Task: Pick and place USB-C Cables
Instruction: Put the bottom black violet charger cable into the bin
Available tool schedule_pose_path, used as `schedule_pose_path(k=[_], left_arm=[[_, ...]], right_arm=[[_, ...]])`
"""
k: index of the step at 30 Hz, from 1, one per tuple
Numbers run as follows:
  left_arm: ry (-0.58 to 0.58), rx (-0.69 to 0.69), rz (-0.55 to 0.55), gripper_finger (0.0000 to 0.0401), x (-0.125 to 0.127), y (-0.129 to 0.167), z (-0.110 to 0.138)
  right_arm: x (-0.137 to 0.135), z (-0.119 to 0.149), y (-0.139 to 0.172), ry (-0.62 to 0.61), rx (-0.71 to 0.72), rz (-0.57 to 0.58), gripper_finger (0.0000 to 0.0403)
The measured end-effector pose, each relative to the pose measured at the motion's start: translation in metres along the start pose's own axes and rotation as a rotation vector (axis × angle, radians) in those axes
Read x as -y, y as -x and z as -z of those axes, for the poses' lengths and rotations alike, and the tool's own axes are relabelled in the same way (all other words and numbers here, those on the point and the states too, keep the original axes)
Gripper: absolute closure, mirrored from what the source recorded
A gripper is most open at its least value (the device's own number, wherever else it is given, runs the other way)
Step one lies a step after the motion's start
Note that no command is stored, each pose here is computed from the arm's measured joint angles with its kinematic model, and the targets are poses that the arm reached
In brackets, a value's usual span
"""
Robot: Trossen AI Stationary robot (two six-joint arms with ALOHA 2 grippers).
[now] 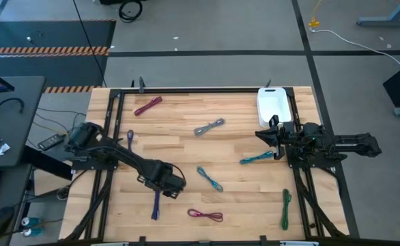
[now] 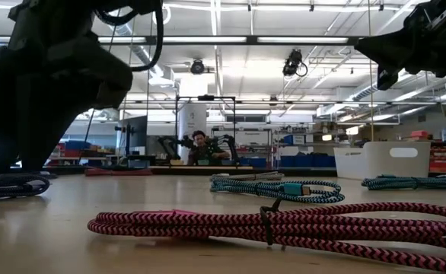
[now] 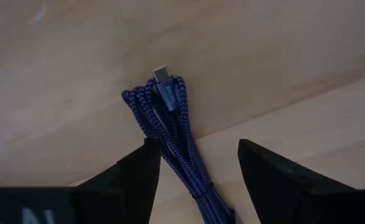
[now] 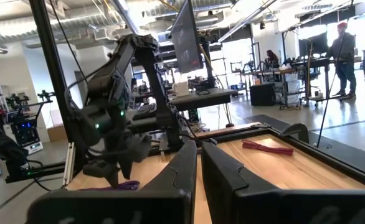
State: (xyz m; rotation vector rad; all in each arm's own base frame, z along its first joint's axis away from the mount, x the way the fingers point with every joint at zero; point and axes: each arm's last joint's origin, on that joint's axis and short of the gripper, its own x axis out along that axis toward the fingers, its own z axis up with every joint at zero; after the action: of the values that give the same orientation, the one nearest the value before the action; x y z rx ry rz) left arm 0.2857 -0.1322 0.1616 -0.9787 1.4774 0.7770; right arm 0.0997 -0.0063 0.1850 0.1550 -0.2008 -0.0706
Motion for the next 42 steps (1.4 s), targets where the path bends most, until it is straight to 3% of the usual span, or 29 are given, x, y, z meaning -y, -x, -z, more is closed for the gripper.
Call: schedule_pose_path(k=[9, 18, 32, 35, 38, 42], left_arm=[[-0.009, -0.009, -0.032, 0.0184, 0.0, -0.008, 0.001], [-0.007, -0.022, -0.013, 0.0225, -0.014, -0.031, -0.001], [-0.1, 0.063, 0.009, 0.0381, -0.012, -0.032, -0.003], [-0.112, 0.104, 0.026, 0.0381, -0.014, -0.025, -0.002], [-0.104, 0.239, 0.032, 0.038, -0.022, -0.009, -0.005], [-0.103, 0.404, 0.15, 0.0381, -0.027, 0.03, -0.009]], right_arm=[[0.0, 0.0, 0.0, 0.0, 0.0, 0.0, 0.0373], [0.0, 0.0, 0.0, 0.0, 0.001, 0.0, 0.0373], [0.0, 0.0, 0.0, 0.0, 0.0, 0.0, 0.0373], [0.0, 0.0, 0.0, 0.0, 0.0, 0.0, 0.0373], [0.0, 0.0, 0.0, 0.0, 0.0, 0.0, 0.0373], [0.0, 0.0, 0.0, 0.0, 0.0, 0.0, 0.0373]])
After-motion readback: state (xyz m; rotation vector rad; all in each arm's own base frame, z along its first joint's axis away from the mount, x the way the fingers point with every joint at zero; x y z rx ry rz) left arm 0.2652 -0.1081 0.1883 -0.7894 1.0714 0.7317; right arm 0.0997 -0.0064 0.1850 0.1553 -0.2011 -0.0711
